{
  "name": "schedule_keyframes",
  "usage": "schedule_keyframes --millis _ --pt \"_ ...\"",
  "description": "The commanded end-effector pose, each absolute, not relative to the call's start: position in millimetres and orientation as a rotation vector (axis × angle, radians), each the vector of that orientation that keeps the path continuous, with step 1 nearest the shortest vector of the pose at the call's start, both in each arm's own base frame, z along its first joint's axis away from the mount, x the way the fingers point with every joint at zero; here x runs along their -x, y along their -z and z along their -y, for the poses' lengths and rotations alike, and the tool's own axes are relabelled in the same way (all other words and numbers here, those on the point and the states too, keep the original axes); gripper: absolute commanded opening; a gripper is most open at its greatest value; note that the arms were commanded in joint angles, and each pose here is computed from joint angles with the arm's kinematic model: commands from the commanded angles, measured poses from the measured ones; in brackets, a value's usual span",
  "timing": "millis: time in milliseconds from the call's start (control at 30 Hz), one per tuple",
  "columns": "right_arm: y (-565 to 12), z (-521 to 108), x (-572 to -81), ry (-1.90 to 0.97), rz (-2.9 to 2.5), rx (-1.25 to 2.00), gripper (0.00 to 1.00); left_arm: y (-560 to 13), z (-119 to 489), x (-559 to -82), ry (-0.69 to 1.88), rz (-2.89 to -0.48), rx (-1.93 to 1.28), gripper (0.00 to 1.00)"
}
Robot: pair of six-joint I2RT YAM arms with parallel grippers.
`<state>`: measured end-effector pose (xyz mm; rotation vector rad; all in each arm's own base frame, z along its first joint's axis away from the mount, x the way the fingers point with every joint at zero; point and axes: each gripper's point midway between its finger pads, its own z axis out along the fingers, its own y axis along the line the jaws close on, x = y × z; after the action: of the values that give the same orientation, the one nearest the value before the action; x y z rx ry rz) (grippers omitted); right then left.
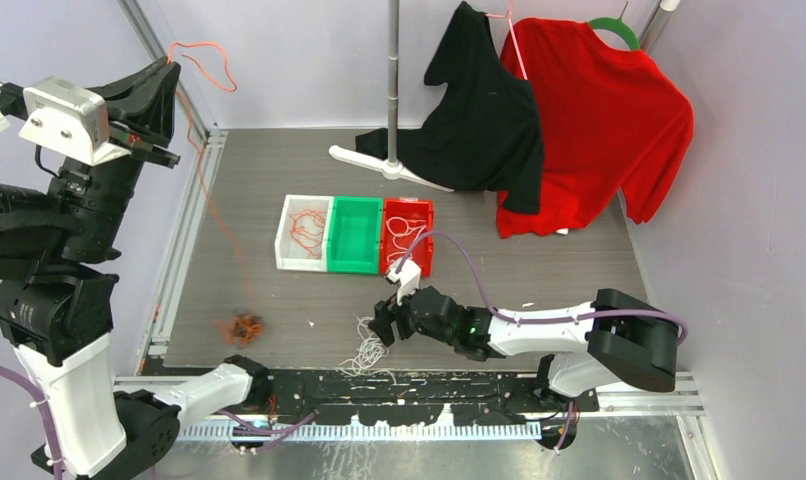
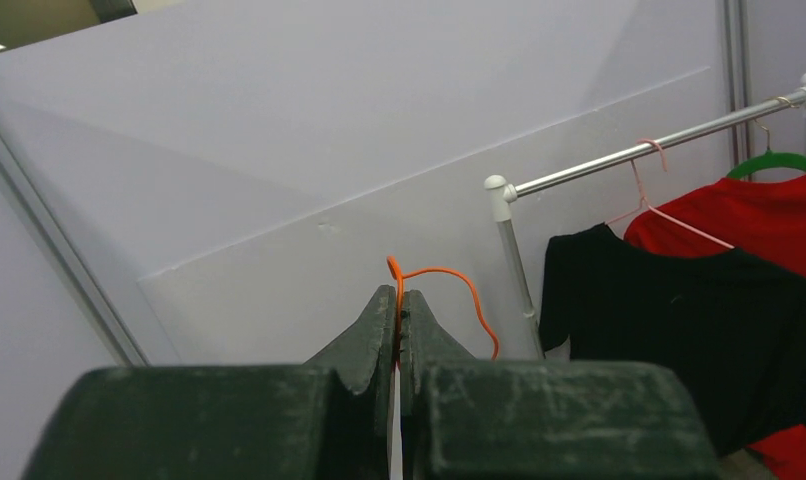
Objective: Untangle the cables
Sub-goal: Untie the cable.
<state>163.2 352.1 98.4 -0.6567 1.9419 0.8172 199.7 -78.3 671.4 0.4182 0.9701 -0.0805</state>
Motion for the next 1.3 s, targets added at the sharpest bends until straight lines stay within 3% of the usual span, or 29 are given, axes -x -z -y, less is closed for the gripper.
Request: schedule_keyframes --millis 0,133,267,300,433,667,800,933,1167,1267 --pt "-80 -349 -148 -0.795 -2.048 0.751 0.74 -676 81 -184 0.103 -0.930 -0.454 0.00" --pt "-78 -347 -149 -0.778 -2.074 0.740 0.56 -659 89 -188 0.127 -0.979 -0.498 0.00" --pt "-108 -353 -154 -0.804 -2.023 0.704 0.10 -621 98 -196 0.161 -1.082 -0.549 0.00" --pt "-115 -353 -156 -0.798 -2.015 0.696 0.03 -602 103 -202 0.173 -1.132 -0.578 0.00" --pt "-156 -355 -159 -0.857 -1.940 0.665 0.01 -548 110 -204 0.216 -1.261 -0.636 0.00" --pt "-245 -343 -160 -0.932 -1.742 0.636 0.01 -402 142 -183 0.450 -1.597 -0.881 0.00" --pt "-295 -335 -159 -0.957 -1.636 0.627 0.01 -340 145 -170 0.503 -1.719 -0.997 0.07" --pt "-332 -328 -156 -0.964 -1.562 0.647 0.01 -301 146 -151 0.550 -1.774 -1.150 0.24" --pt "-370 -324 -153 -0.955 -1.495 0.684 0.01 -277 150 -129 0.652 -1.800 -1.277 0.46" --pt "-380 -326 -150 -0.971 -1.473 0.694 0.01 -299 154 -138 0.625 -1.731 -1.255 0.75"
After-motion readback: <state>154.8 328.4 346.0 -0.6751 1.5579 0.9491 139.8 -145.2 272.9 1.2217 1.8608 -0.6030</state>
